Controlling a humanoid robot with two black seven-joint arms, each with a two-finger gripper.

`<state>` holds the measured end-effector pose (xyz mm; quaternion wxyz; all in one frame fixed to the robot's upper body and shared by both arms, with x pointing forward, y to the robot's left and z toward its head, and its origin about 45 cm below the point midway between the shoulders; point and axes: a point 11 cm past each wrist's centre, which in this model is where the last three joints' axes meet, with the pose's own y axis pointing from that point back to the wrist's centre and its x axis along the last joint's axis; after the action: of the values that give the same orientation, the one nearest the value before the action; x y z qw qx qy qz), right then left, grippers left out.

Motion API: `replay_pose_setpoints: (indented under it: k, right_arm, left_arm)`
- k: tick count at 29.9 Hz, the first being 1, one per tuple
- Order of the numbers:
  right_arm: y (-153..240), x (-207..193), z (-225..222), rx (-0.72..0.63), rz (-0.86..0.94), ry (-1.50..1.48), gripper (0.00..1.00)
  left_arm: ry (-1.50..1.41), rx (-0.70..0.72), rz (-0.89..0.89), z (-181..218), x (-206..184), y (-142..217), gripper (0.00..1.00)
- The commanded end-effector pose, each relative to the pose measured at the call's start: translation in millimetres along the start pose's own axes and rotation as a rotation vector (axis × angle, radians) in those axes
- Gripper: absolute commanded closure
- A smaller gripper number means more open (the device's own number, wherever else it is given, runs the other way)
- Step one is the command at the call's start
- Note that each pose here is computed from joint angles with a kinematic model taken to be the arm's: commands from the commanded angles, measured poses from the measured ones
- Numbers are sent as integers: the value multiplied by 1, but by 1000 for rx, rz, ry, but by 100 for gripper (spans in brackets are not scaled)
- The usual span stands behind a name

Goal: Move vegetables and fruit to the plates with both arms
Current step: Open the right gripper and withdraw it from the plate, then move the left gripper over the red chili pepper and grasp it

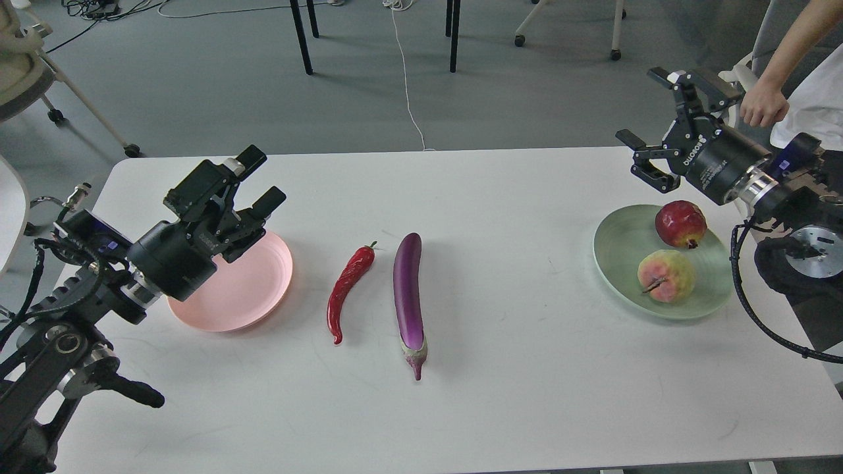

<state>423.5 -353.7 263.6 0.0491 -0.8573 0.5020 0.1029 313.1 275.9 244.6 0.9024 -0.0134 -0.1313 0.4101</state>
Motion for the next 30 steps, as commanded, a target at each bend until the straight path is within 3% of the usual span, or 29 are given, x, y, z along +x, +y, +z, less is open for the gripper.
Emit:
replay_pose_setpoints:
  k: [1,6,12,26,30]
  right_arm:
    - [30,25,-1,3,75,-25,2]
    - [68,51,3,-33,162,-9,2]
    - [79,57,7,-47,186,-9,1]
    - [75,55,5,-30,181,-14,1]
    - [75,55,7,-34,179,-14,1]
  left_arm:
    - [-275,54,-123,10,-6,-25,2]
    - [-625,115,-364,20,-27,-82,2]
    - [-984,303,-695,-2,-47,-117,2]
    - [-1059,630,-712,-62,-28,-99,2]
    - [-1076,654,-745,-73,-35,-103,2]
